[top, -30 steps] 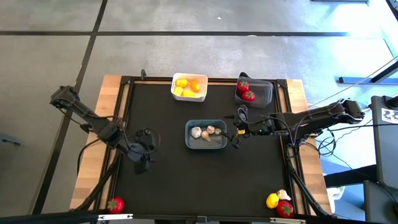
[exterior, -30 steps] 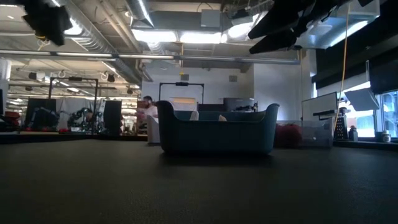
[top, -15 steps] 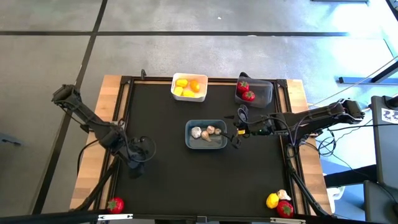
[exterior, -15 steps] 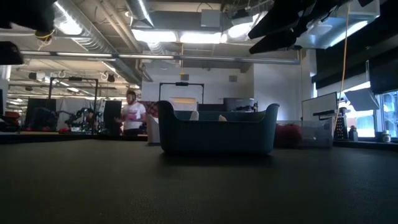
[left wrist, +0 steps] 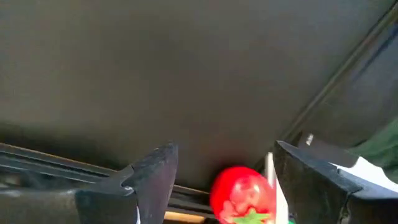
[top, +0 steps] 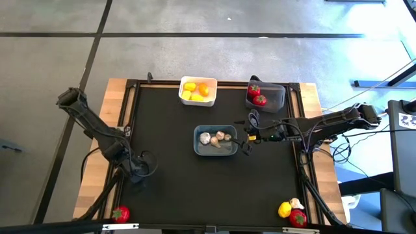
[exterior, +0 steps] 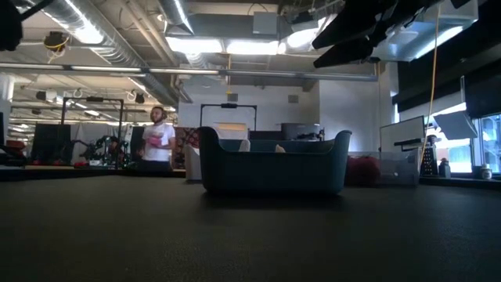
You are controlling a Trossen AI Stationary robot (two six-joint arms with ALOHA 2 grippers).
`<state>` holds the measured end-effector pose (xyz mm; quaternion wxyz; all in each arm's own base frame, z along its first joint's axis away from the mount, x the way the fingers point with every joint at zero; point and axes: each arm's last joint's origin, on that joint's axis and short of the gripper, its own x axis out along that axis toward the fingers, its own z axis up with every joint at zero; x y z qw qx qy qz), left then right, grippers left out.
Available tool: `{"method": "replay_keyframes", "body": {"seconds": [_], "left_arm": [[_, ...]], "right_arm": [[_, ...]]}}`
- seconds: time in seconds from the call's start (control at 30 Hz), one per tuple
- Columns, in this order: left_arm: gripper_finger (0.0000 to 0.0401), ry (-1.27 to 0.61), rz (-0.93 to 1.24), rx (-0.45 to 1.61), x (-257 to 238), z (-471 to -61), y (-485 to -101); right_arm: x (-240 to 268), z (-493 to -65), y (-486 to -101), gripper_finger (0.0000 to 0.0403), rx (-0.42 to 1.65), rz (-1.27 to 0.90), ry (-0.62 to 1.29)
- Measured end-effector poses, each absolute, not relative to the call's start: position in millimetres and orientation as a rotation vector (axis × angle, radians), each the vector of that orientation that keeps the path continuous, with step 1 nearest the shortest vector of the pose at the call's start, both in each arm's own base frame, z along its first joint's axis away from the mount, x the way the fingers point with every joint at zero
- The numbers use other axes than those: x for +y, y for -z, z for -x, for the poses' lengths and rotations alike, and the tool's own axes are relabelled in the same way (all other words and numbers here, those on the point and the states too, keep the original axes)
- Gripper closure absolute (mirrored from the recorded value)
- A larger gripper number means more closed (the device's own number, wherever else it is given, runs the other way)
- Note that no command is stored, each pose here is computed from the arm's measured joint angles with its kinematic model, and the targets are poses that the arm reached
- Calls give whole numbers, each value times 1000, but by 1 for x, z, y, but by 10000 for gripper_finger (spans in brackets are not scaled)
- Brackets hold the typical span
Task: Sort produce into baskets
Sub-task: Put the red tomato into the black bin
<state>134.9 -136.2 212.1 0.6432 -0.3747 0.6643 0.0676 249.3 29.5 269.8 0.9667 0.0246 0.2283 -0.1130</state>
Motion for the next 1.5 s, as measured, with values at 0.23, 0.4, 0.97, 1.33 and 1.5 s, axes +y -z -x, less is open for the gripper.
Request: {"method": "replay_keyframes", "body": {"seconds": [0.23,0.4,0.97,1.33,1.5], "left_arm": [[144,-52,927,1544,-156,-145,-206],[144,-16,1015,1601,-173,-149,-201],[144,-150,1032,1929,-227,-129,-181],[144,-236,1002,1953,-227,-126,-174],[134,-317,1014,1948,-225,-125,-172]], "right_arm": [[29,-249,-270,26,462,-50,228],[29,-249,-270,26,462,-50,228],[30,-249,-270,26,462,-50,228],[29,-249,-270,26,461,-50,228],[30,-249,-270,26,462,-50,228]]}}
